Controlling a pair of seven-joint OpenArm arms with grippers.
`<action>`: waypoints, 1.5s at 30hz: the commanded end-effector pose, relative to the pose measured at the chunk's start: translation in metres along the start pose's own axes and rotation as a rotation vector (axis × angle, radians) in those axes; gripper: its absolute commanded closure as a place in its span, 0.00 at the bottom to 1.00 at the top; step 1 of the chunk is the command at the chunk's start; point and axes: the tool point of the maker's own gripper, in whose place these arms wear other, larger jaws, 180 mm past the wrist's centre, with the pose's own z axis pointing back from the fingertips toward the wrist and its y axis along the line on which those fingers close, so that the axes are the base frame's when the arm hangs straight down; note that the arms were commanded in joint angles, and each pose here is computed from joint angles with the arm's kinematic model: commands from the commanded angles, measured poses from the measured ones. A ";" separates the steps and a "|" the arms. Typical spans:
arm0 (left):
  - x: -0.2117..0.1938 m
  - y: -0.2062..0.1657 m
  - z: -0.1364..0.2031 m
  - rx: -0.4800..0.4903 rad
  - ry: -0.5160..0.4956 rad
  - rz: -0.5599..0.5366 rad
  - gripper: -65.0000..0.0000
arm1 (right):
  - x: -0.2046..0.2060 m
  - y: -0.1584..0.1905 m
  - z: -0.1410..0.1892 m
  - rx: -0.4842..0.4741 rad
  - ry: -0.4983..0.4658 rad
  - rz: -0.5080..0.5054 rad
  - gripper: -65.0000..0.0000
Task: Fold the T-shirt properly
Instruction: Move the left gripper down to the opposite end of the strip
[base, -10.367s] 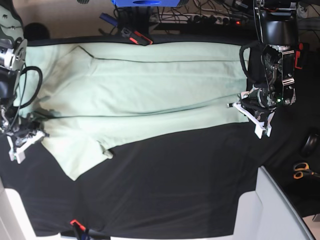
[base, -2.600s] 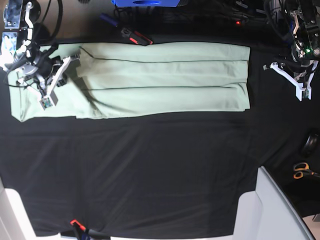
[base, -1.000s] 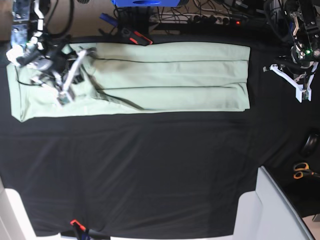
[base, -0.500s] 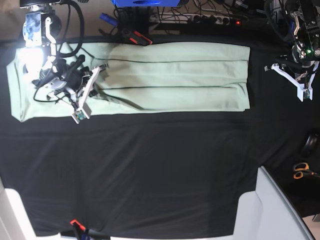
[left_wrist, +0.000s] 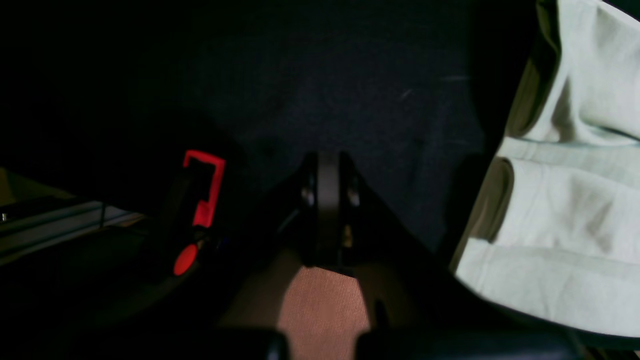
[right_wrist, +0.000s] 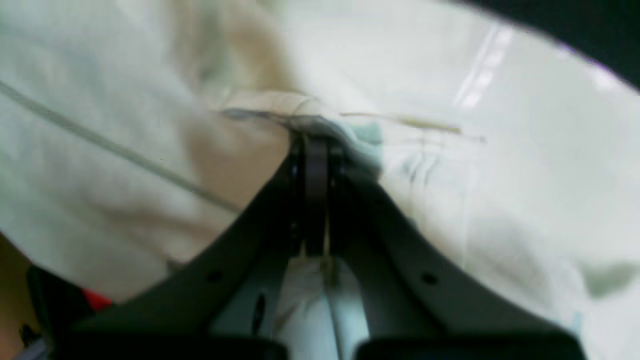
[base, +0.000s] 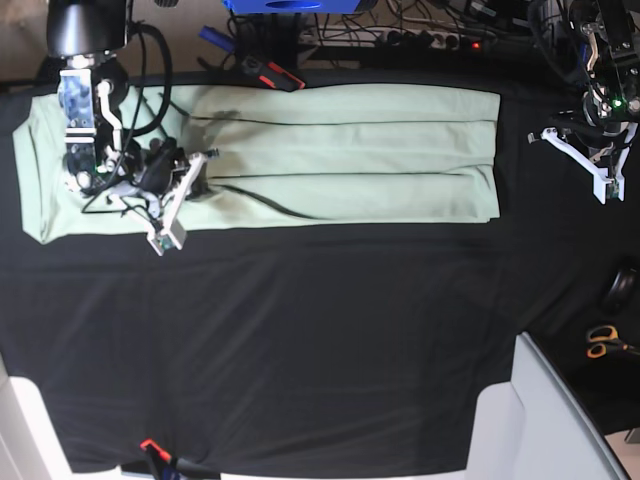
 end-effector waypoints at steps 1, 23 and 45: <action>0.011 0.007 0.003 0.018 -0.038 -0.005 1.00 | 0.005 -0.002 0.002 -0.001 -0.014 0.006 1.00; 0.027 -0.057 0.004 -0.275 -0.106 -0.067 0.47 | 0.018 0.021 0.073 -0.074 -0.094 0.139 1.00; 0.014 -0.052 0.004 -0.523 -0.134 0.006 0.35 | -0.001 0.016 0.063 -0.062 -0.053 0.132 1.00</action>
